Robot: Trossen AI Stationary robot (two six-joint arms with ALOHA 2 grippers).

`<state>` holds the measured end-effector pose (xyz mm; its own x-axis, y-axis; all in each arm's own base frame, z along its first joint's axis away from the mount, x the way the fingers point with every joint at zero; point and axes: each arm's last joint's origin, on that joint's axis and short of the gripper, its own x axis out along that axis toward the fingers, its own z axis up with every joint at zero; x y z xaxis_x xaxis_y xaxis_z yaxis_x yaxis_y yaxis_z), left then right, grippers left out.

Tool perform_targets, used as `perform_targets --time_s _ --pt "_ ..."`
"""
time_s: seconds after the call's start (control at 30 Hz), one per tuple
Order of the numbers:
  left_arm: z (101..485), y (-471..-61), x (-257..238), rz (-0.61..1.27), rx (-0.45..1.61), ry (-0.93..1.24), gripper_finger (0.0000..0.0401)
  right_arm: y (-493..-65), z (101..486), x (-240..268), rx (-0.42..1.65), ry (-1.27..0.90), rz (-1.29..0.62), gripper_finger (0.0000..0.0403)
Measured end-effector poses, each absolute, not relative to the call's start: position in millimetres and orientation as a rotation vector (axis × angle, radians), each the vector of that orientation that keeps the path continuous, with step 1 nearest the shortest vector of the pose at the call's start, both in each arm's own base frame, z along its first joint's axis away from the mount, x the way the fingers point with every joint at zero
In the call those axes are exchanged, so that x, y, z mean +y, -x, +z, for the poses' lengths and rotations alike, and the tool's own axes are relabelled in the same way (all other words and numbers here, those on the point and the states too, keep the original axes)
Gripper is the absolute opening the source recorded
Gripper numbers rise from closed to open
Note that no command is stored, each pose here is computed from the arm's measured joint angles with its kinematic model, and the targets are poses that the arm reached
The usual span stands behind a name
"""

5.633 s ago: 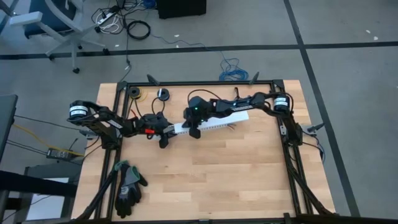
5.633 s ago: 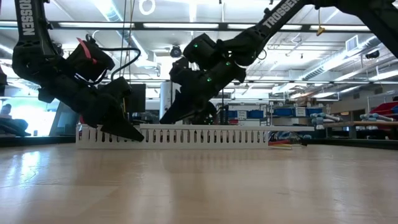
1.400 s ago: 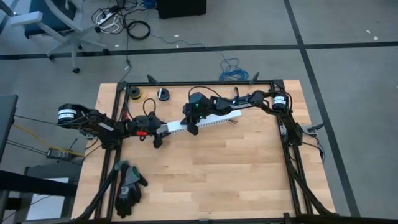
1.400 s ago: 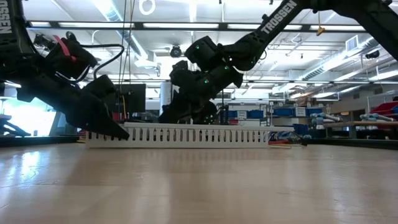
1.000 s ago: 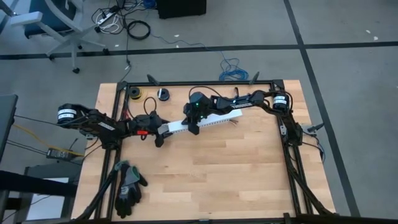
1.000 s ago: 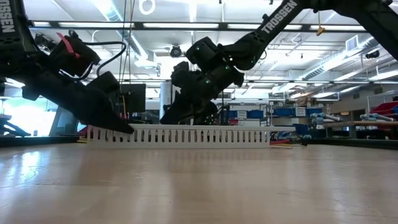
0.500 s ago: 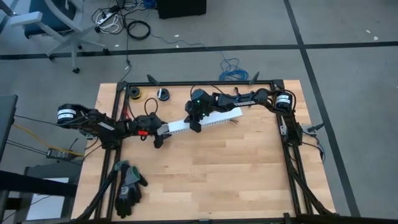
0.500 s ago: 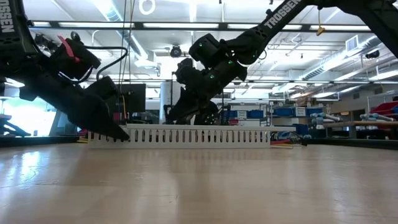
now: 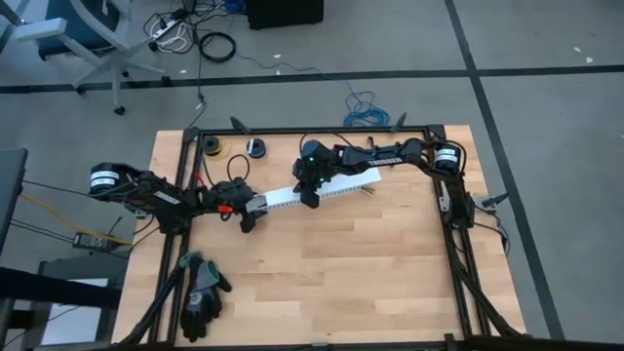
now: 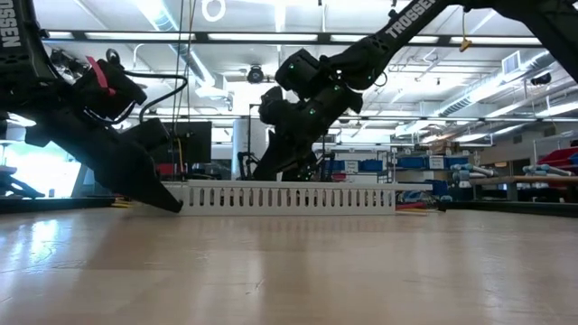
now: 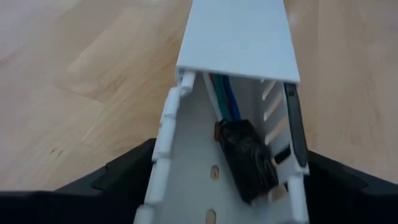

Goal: Ziptie cables
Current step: Close the cable duct

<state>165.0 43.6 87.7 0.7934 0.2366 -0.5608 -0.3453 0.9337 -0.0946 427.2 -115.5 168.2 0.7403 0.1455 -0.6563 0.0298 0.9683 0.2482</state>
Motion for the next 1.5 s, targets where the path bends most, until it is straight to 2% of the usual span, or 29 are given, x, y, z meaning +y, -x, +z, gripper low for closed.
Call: perform_targets --time_s 0.2,0.4,0.67,1.1,1.5 --pt "87.6 -164.7 44.4 0.334 0.58 0.158 0.0309 -411.5 198.9 -115.9 0.769 -0.188 -0.021 0.0" --pt "93.6 -172.8 46.7 0.329 0.556 0.122 0.03 -390.6 216.4 -111.9 0.886 -0.176 -0.069 0.0" --pt "92.4 -183.0 49.0 0.31 0.576 0.101 0.03 -380.8 210.5 -110.6 1.016 -0.18 -0.191 0.0" --pt "91.7 -186.8 49.7 0.303 0.57 0.105 0.0267 -382.1 209.3 -107.0 1.021 -0.171 -0.184 0.0" --pt "94.5 -208.2 54.7 0.267 0.571 0.044 0.0265 -386.6 203.7 -102.0 1.024 -0.177 -0.173 0.0"
